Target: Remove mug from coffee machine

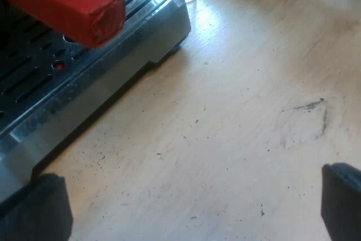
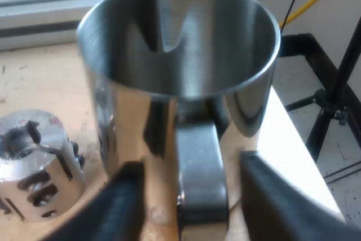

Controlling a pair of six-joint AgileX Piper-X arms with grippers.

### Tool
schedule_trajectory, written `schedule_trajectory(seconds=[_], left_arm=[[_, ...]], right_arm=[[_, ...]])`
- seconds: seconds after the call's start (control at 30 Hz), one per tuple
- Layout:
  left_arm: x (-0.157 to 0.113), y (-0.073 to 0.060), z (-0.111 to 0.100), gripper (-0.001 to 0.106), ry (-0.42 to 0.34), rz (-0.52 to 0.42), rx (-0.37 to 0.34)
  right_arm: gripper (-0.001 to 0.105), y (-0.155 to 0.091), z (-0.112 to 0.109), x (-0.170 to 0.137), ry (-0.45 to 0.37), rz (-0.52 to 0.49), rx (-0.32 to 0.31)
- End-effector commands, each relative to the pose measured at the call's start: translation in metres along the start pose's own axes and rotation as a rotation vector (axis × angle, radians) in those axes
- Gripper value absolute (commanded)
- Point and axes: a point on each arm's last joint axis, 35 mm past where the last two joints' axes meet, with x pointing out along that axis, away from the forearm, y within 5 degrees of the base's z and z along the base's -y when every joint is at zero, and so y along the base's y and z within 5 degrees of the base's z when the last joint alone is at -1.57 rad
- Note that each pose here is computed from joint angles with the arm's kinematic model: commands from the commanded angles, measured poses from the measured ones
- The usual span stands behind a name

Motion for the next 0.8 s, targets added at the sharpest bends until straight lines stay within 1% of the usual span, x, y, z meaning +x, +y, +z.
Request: schedule_trajectory(seconds=[0.03, 0.13, 0.17, 0.27, 0.33, 0.37, 0.4, 0.5, 0.57, 0.73, 0.8], left_arm=[[0.0, -0.001, 0.002, 0.091, -0.018, 0.0, -0.003], [0.0, -0.001, 0.002, 0.091, -0.018, 0.0, -0.003], [0.0, -0.001, 0.002, 0.091, -0.018, 0.0, -0.003], [0.0, 0.0, 0.003, 0.091, -0.02, 0.009, -0.003], [0.0, 0.0, 0.003, 0.091, -0.02, 0.015, -0.002], [0.0, 0.0, 0.003, 0.091, -0.021, 0.019, -0.002], [0.0, 0.0, 0.003, 0.091, -0.021, 0.02, -0.002], [0.0, 0.0, 0.003, 0.091, -0.021, 0.021, -0.002], [0.0, 0.0, 0.003, 0.091, -0.021, 0.021, -0.002], [0.0, 0.0, 0.003, 0.091, -0.021, 0.021, -0.002], [0.0, 0.0, 0.003, 0.091, -0.021, 0.021, -0.002]], right_arm=[[0.061, 0.001, -0.002, 0.0, 0.021, 0.014, 0.018], [0.062, 0.001, -0.003, -0.002, 0.041, 0.021, 0.016], [0.062, 0.001, -0.004, -0.004, 0.066, 0.03, 0.014], [0.062, 0.0, 0.0, -0.008, 0.07, 0.031, 0.014], [0.062, -0.001, 0.001, -0.013, 0.09, 0.037, 0.013], [0.062, -0.001, 0.001, -0.016, 0.11, 0.05, 0.012], [0.062, -0.001, 0.002, -0.018, 0.107, 0.058, 0.012], [0.062, 0.0, 0.003, -0.028, 0.142, 0.135, 0.014], [0.062, 0.0, 0.006, -0.036, 0.14, 0.172, 0.012], [0.062, -0.003, 0.014, -0.054, 0.122, 0.189, 0.012], [0.062, -0.003, 0.015, -0.06, 0.121, 0.216, 0.014]])
